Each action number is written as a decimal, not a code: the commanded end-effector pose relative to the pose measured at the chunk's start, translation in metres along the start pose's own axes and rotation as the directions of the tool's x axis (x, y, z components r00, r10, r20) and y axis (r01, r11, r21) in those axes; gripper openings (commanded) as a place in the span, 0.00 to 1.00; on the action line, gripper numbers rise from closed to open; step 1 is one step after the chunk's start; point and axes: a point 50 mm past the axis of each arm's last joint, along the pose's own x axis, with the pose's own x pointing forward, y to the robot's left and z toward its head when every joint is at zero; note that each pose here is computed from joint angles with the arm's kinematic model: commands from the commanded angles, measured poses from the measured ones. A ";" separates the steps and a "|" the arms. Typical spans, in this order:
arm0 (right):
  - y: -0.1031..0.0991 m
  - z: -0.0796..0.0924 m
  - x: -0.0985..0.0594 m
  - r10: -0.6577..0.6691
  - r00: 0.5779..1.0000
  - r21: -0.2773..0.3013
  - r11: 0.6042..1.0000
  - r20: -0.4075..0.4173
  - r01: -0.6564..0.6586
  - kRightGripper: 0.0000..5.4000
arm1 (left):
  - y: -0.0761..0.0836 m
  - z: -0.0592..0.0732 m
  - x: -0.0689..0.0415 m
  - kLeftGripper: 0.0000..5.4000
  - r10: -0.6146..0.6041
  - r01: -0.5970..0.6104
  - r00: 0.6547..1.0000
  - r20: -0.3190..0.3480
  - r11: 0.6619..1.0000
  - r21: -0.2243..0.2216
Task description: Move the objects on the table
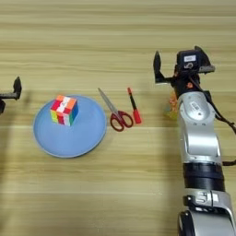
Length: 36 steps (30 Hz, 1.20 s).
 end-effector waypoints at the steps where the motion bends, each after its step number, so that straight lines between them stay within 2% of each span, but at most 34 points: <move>1: -0.011 -0.013 -0.013 -0.020 0.997 0.007 1.000 -0.073 0.021 1.00 | 0.001 0.001 0.003 0.99 0.001 -0.001 1.000 0.003 1.000 0.008; 17: -0.019 -0.033 -0.014 -0.043 0.986 0.024 0.999 -0.160 0.048 1.00 | 0.001 0.001 0.003 0.99 -0.004 0.004 1.000 0.005 1.000 0.011; 23: -0.026 -0.046 -0.010 -0.067 0.975 0.060 0.995 -0.210 0.081 1.00 | 0.001 0.002 0.003 0.99 -0.007 0.007 1.000 0.006 1.000 0.011; 36: -0.029 -0.050 -0.006 -0.073 0.974 0.115 0.988 -0.213 0.099 1.00 | 0.002 0.001 0.003 0.99 -0.008 0.008 1.000 0.006 1.000 0.012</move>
